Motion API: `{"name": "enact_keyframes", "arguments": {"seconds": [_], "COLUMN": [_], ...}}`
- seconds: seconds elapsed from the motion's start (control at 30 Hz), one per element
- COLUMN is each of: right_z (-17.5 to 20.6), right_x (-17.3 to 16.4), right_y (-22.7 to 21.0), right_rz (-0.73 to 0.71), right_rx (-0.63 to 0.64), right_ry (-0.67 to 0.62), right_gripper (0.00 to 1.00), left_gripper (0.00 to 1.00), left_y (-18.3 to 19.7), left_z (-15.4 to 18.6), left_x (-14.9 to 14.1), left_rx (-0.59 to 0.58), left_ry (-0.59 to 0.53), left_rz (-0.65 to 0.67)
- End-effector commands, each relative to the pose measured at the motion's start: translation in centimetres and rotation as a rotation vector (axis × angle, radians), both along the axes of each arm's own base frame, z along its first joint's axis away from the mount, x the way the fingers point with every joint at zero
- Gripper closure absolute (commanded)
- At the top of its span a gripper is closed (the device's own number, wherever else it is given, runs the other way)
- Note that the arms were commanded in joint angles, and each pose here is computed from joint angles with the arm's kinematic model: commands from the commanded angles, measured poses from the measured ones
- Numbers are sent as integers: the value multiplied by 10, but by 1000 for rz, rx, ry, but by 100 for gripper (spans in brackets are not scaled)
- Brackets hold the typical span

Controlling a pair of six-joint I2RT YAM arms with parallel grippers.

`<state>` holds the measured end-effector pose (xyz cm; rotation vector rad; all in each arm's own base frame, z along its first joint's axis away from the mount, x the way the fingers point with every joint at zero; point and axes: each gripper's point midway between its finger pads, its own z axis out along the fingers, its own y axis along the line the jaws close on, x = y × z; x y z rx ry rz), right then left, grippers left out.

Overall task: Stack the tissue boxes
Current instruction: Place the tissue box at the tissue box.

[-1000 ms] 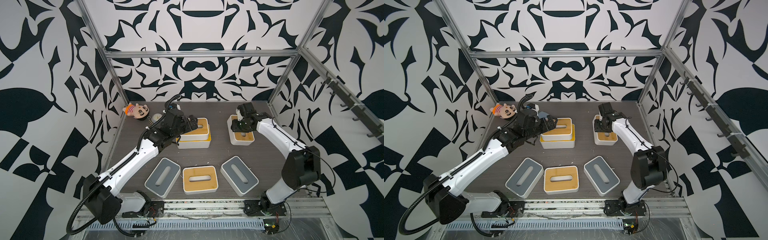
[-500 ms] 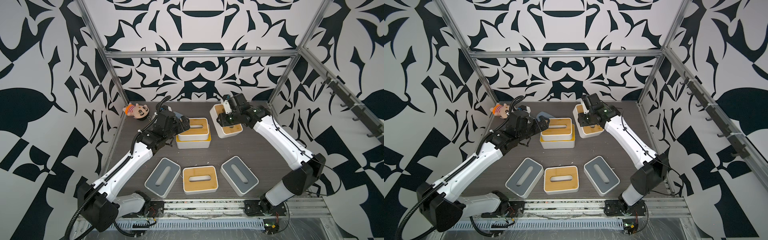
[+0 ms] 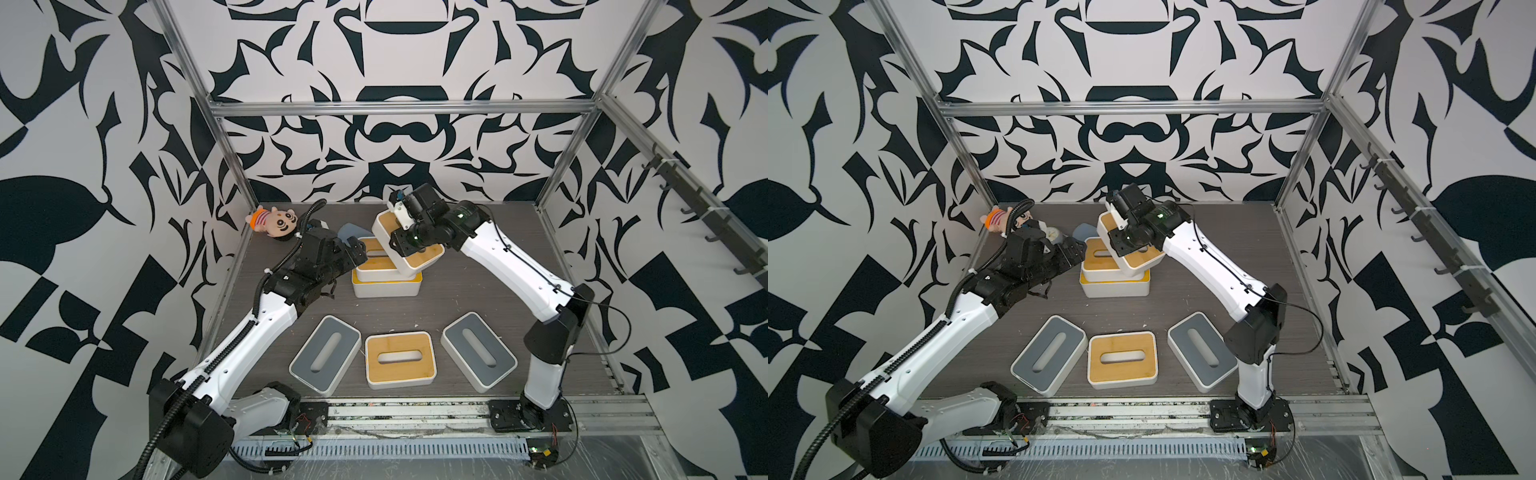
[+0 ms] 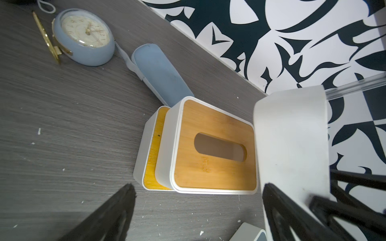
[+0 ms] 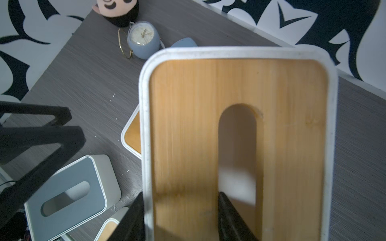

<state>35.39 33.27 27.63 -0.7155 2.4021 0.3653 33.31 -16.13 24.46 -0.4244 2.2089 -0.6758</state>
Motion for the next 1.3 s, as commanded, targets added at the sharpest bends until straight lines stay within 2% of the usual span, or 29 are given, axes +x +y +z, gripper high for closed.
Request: {"name": "enact_keyframes", "arguments": {"seconds": [0.0,0.47,0.7,1.27], "right_z": [34,-1,-12,18], "right_x": [1,1,-4,-8], "right_y": [10,41,44,33], "right_rz": [35,110,128,130], "right_rx": [16,-63,-91,-83], "right_ry": [-92,-33,-19,-103], "right_gripper": [84,82,69,42], "left_gripper": [1,1,1,1], "left_y": [8,24,24,24], "left_z": [4,-10,-8,-4], "left_x": [0,-1,0,2], "left_rx": [-37,-51,-60,-62], "left_ry": [-14,5,0,-10], "left_rz": [33,106,108,103]}}
